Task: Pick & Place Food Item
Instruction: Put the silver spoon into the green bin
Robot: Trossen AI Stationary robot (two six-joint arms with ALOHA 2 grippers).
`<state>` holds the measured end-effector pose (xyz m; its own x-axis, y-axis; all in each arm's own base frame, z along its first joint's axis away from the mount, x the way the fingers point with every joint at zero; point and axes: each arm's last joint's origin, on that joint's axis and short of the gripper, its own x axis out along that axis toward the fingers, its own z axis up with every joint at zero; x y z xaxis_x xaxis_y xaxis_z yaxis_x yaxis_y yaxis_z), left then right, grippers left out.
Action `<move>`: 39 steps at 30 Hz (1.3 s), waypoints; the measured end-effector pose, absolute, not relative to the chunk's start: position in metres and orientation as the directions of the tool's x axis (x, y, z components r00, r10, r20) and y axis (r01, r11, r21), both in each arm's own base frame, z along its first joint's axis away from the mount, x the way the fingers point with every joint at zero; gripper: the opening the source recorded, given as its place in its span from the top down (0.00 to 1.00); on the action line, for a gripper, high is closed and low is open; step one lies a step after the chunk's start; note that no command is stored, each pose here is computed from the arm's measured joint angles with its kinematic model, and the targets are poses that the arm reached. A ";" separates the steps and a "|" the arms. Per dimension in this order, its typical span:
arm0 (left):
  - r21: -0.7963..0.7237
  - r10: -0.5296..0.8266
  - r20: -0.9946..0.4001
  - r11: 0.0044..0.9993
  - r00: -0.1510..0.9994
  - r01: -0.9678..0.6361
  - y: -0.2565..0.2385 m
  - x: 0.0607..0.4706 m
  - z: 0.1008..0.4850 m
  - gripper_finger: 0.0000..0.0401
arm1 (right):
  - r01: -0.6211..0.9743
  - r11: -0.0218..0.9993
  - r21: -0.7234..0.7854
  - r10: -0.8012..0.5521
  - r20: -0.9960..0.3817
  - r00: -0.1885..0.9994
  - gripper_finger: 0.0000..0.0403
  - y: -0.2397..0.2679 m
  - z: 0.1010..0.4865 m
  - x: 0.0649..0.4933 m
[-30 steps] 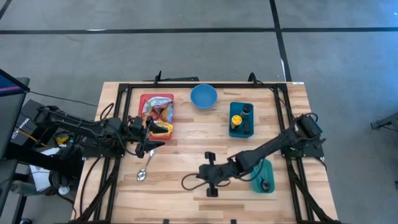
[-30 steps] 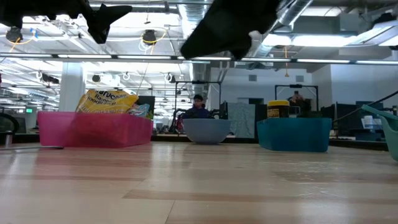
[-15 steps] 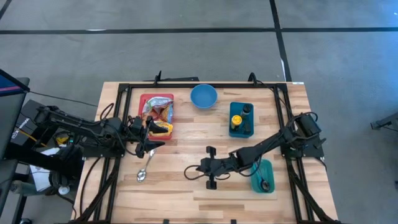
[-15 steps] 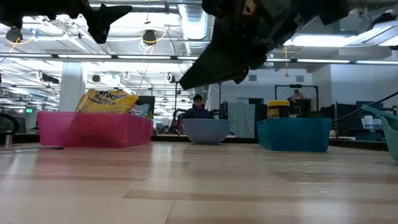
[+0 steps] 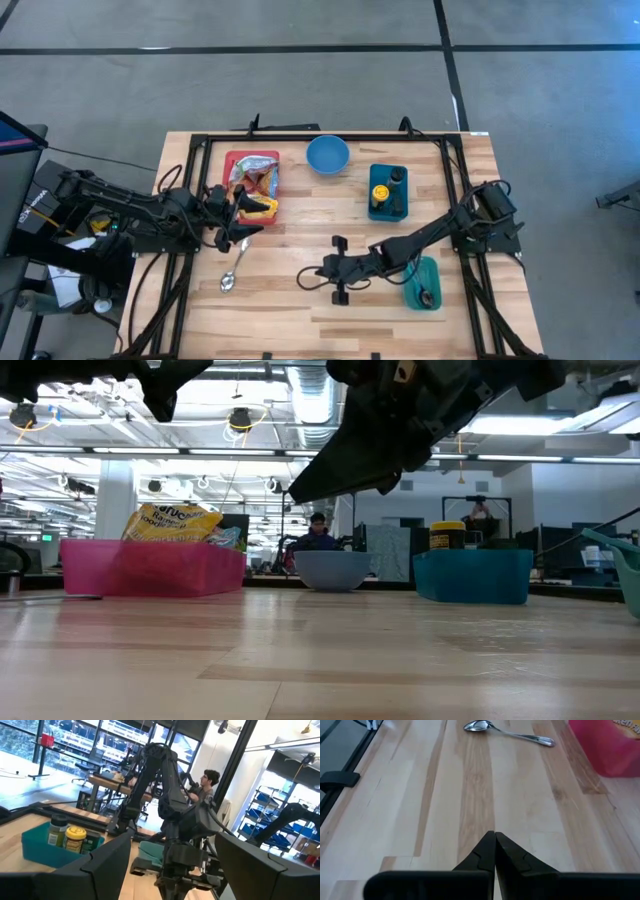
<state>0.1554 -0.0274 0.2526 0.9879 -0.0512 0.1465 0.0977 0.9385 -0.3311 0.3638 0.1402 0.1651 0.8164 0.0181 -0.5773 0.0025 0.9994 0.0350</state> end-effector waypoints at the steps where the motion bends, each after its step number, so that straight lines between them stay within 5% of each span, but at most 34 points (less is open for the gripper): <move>1: -0.332 -0.051 0.148 0.938 0.988 0.098 -0.027 0.155 0.253 0.29 | 0.003 0.999 0.035 0.018 -0.578 0.816 1.00 0.140 0.165 0.364; 7: -0.334 -0.074 0.208 0.932 0.975 0.142 -0.028 0.154 0.258 0.29 | -0.008 1.000 0.025 0.022 -0.582 0.813 1.00 0.143 0.165 0.362; 17: -0.315 -0.326 0.230 0.867 0.917 0.387 -0.035 0.152 0.261 0.29 | 0.007 1.000 -0.007 -0.010 -0.600 0.800 1.00 0.139 0.162 0.362; 27: -0.490 -0.068 0.031 0.868 0.997 0.075 -0.028 0.156 0.241 0.42 | 0.022 0.997 -0.080 -0.069 -0.640 0.765 1.00 0.116 0.159 0.366; 39: -0.589 -0.082 -0.054 0.808 0.995 0.035 -0.041 0.153 0.233 0.69 | 0.051 0.992 -0.111 -0.112 -0.659 0.743 1.00 0.098 0.152 0.366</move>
